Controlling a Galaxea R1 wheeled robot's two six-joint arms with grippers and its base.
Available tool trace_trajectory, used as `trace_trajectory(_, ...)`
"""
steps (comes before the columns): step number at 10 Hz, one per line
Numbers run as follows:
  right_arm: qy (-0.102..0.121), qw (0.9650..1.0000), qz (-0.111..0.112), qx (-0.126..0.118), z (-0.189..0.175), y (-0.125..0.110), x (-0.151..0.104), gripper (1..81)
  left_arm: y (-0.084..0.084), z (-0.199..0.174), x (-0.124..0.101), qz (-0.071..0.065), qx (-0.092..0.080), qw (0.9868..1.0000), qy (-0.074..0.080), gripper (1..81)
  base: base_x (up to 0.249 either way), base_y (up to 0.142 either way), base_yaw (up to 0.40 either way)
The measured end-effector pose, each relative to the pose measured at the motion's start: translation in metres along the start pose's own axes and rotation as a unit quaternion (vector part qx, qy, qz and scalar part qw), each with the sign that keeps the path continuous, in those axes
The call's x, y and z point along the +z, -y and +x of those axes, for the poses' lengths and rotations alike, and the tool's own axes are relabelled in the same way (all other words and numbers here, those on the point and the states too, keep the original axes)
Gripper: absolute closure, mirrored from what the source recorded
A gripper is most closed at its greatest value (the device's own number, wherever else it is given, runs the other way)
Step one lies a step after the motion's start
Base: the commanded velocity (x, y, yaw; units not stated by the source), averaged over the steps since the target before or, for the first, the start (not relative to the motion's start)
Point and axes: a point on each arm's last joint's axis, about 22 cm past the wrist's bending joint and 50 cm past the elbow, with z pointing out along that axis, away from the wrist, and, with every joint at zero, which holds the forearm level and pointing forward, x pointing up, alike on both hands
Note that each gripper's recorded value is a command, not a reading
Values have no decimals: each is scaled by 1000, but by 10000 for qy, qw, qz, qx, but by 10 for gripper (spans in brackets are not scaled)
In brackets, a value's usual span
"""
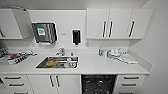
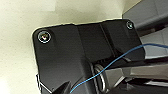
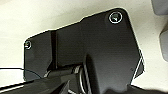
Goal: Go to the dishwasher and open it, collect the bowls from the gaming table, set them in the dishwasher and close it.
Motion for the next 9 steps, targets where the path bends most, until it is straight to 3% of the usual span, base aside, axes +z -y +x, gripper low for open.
trace_trajectory(3,6,10000,6,-5,-1,1,0,10,-8,1,4,-30,0,10000,-3,10,0,0,0)
trace_trajectory(9,12,10000,23,-3,-2,4,1,10,-7,1,4,-17,-2,10000,-17,10,0,0,0)
